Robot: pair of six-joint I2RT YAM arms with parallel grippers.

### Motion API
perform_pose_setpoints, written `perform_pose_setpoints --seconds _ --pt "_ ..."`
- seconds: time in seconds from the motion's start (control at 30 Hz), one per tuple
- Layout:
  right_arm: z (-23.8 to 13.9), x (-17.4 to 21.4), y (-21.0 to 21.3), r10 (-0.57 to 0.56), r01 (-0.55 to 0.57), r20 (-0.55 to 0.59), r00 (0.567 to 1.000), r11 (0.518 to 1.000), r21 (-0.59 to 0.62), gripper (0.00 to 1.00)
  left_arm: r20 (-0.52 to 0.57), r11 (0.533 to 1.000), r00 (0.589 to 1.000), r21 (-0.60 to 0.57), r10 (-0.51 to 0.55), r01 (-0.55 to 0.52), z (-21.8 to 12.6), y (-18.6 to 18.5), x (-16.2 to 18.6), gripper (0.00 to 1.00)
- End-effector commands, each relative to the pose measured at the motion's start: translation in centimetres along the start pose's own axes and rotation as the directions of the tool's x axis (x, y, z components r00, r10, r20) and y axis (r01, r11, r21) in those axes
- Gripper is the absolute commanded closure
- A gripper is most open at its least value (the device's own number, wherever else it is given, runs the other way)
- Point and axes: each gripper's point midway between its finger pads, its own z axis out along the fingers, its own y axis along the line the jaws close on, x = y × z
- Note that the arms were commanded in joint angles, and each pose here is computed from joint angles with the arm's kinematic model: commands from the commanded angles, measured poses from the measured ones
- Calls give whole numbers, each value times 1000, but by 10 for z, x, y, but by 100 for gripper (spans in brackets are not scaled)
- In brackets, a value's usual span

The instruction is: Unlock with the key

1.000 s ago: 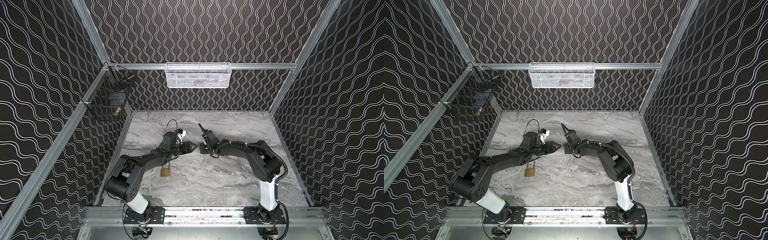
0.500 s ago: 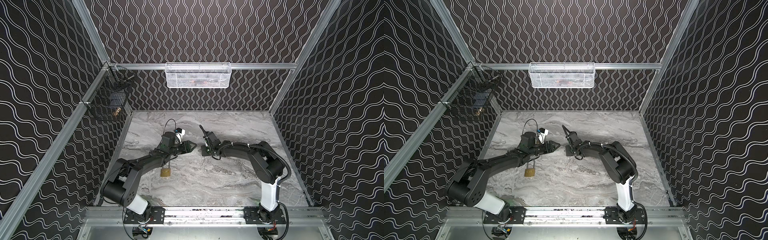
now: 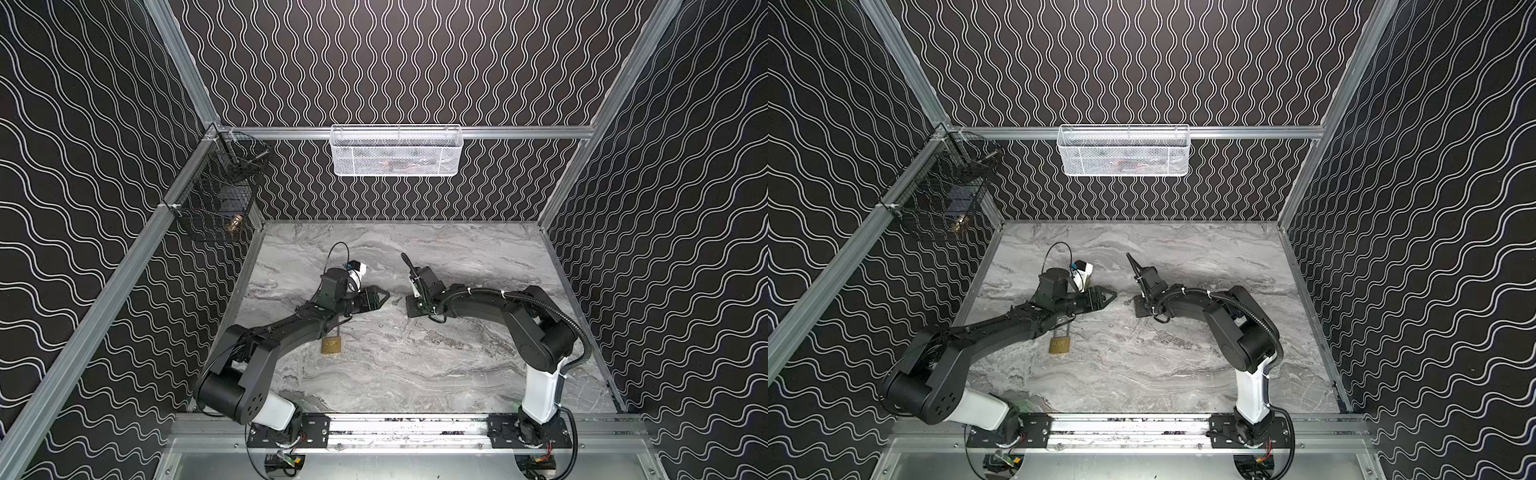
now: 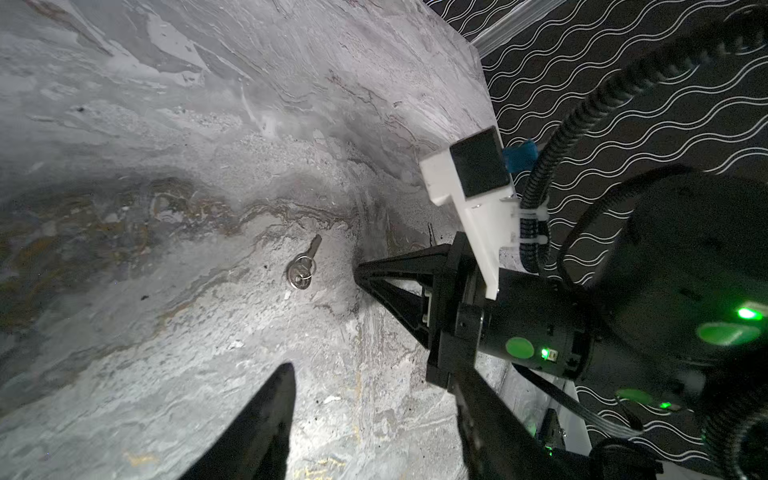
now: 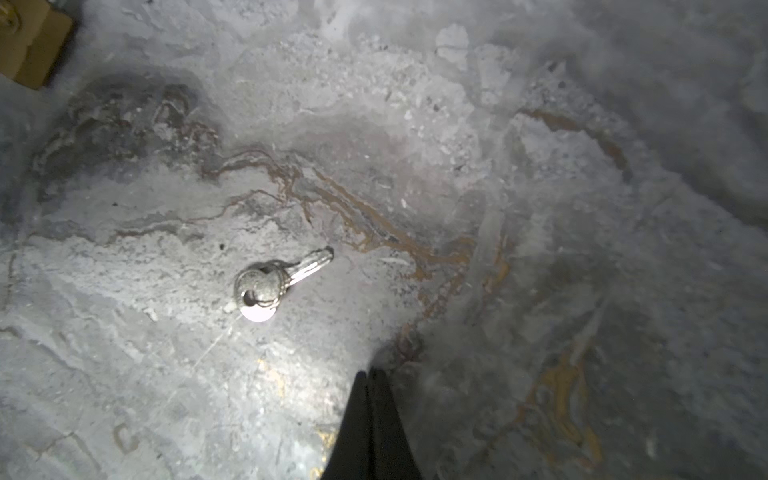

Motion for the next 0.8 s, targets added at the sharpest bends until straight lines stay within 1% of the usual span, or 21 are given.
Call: perform_pose_setpoints --seconds 0.0,0.17,0.2,0.23,0.3,0.37,0.43,0.5,0.57,0.63,0.77 --pt "-6 0 -1 -16 16 -3 1000 1000 4 100 10 998 999 -47 51 -51 -4 5 -7 37" --pt "-7 -1 -1 -9 9 9 1000 1000 -4 100 8 997 998 -49 58 -58 -4 7 -11 37" --pt "-7 -2 1 -5 6 9 1000 1000 -19 96 9 997 998 -46 55 -54 -3 8 -11 37" --pt "-8 -5 5 -4 4 13 1000 999 -40 88 7 998 999 -41 51 -51 -2 8 -9 37" --pt "-9 -12 19 7 -4 20 1000 995 -105 76 5 998 999 -40 38 -38 0 11 -7 37" --pt "-6 -14 30 52 -49 12 999 985 -164 67 10 999 999 -40 34 -34 0 12 -7 37" --pt "-1 -14 35 109 -109 -10 994 975 -195 63 26 998 999 -55 38 -37 -5 14 -10 37" --pt "5 -10 41 162 -164 -31 986 962 -216 57 40 996 998 -73 50 -47 -11 15 -15 36" --pt "11 -4 41 184 -189 -44 982 962 -198 56 54 994 997 -97 58 -53 -18 19 -19 36" --pt "14 -3 42 173 -179 -47 984 967 -180 57 63 993 996 -109 61 -54 -24 22 -22 36" --pt "17 -6 45 164 -169 -42 986 969 -180 61 72 994 996 -103 47 -39 -27 27 -24 36"
